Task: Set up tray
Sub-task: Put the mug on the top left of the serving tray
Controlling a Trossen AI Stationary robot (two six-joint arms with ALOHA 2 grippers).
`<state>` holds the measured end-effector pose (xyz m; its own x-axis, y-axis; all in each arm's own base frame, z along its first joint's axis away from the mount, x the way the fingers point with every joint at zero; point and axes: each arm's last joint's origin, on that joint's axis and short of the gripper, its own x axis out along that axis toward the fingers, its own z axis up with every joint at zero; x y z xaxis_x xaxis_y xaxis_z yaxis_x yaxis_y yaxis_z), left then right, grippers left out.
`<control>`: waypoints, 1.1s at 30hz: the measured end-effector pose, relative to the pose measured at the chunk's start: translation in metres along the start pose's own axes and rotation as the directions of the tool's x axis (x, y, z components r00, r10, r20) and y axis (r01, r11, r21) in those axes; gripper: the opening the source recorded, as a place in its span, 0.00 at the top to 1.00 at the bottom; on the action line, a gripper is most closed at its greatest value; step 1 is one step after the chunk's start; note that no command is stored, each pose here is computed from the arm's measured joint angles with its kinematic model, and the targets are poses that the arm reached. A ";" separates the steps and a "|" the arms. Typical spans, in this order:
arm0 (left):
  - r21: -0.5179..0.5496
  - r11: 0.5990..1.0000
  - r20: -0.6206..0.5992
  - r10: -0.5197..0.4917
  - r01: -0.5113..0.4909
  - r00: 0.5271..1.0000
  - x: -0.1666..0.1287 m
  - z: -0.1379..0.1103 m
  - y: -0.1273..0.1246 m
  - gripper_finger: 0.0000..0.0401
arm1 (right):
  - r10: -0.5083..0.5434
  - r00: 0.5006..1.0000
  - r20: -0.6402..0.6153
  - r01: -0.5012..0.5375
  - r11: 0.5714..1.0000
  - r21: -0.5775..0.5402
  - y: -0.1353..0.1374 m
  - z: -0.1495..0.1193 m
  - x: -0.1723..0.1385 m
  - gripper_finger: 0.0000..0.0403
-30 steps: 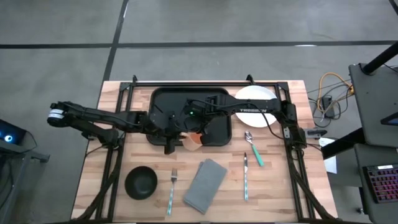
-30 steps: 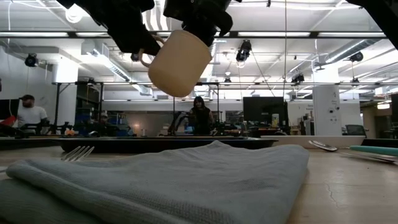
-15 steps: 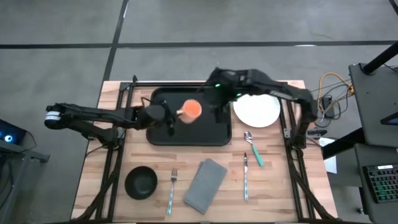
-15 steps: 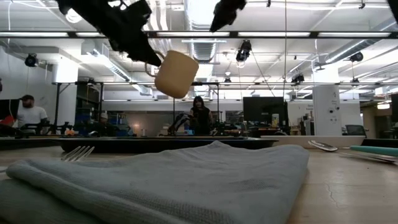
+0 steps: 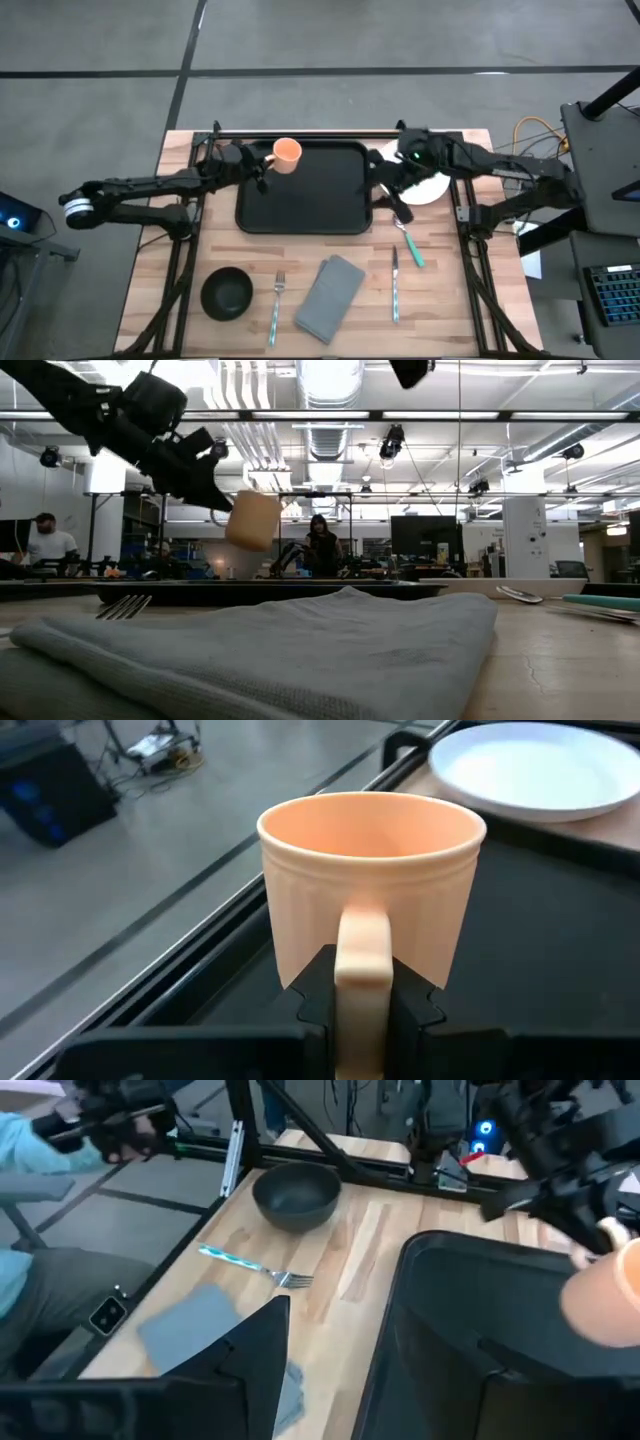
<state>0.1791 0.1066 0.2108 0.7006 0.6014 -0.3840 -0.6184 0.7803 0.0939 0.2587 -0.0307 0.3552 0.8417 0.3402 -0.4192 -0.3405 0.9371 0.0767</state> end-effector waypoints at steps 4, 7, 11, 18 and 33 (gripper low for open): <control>-0.025 0.998 -0.022 0.055 -0.056 0.998 0.002 -0.010 0.013 0.94 | -0.008 0.998 0.058 0.008 1.000 -0.009 0.008 -0.030 -0.005 0.59; -0.035 0.995 -0.045 0.090 -0.092 0.995 0.003 -0.019 0.021 0.94 | -0.013 0.995 0.096 0.014 1.000 -0.016 0.013 -0.049 -0.007 0.59; -0.064 0.988 -0.070 0.138 -0.142 0.988 0.003 -0.036 0.031 0.94 | -0.005 0.990 0.140 0.006 1.000 -0.002 0.018 -0.069 -0.005 0.59; -0.109 0.970 -0.026 0.214 -0.215 0.977 -0.001 -0.063 0.043 0.94 | 0.011 0.991 0.136 -0.021 0.997 0.073 0.022 -0.094 0.007 0.60; -0.109 0.953 -0.042 0.278 -0.281 0.960 -0.002 -0.084 0.053 0.94 | -0.662 0.653 -0.366 0.754 0.614 0.234 -0.010 -0.160 0.002 0.56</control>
<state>0.1152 0.1330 0.1397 0.4853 0.7872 -0.3805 -0.8255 0.5559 0.0973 0.1970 -0.0521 0.2084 0.6220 -0.4271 -0.6562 0.5236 0.8501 -0.0570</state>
